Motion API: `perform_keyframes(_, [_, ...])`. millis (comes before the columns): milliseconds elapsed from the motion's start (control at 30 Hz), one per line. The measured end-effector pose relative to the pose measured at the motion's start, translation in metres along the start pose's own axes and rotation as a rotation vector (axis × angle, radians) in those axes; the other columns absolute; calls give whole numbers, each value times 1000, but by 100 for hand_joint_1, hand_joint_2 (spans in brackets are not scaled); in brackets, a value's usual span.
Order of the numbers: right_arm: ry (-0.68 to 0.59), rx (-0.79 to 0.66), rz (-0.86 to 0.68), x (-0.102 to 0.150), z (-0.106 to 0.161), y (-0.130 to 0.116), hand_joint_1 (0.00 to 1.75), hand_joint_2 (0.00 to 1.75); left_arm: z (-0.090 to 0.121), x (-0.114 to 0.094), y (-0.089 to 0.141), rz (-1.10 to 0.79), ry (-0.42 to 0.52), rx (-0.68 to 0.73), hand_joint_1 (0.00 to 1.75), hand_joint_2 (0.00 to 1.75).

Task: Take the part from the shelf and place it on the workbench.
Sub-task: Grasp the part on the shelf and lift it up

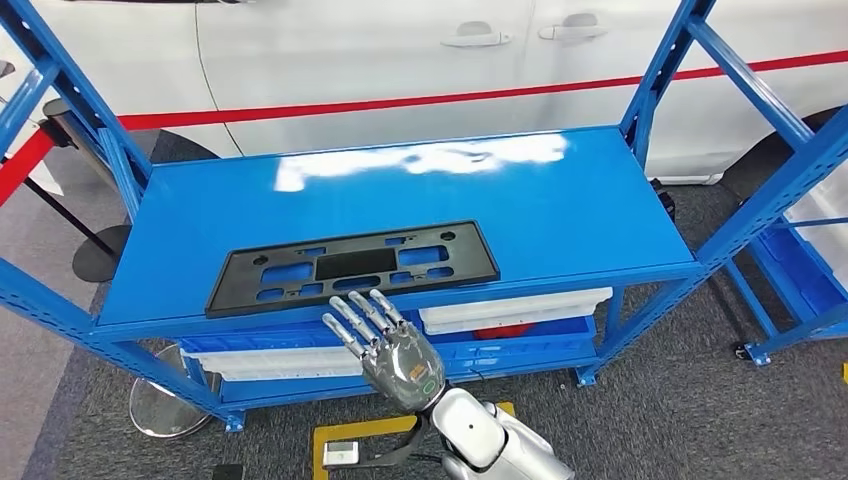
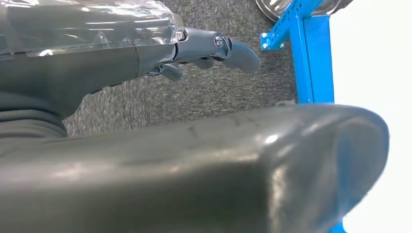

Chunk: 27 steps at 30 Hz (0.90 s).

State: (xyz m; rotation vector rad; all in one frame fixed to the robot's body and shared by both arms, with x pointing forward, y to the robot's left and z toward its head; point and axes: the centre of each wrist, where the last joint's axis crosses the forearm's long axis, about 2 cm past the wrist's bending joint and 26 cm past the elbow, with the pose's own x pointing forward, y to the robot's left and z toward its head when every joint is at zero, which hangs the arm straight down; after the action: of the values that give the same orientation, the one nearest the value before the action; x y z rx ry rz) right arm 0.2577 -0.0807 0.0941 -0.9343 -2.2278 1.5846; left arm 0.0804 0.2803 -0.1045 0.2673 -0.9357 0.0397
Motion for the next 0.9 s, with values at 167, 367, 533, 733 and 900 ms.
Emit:
perform_keyframes(167, [23, 42, 8, 0, 4, 12, 0, 175, -2, 3, -1, 17, -3, -18, 0, 0])
perform_keyframes(367, [84, 84, 19, -7, -5, 16, 0, 175, -8, 9, -4, 63, 32, -62, 0, 0])
perform_keyframes(533, [110, 86, 31, -15, -26, 8, 0, 175, -13, 17, -9, 87, 27, -95, 0, 0])
perform_keyframes(733, [120, 56, 34, -17, -51, -7, 0, 175, -15, 19, -10, 75, 24, -112, 0, 0])
perform_keyframes(900, [130, 42, 28, -17, -63, -14, 0, 175, -13, 17, -10, 68, 28, -119, 0, 0])
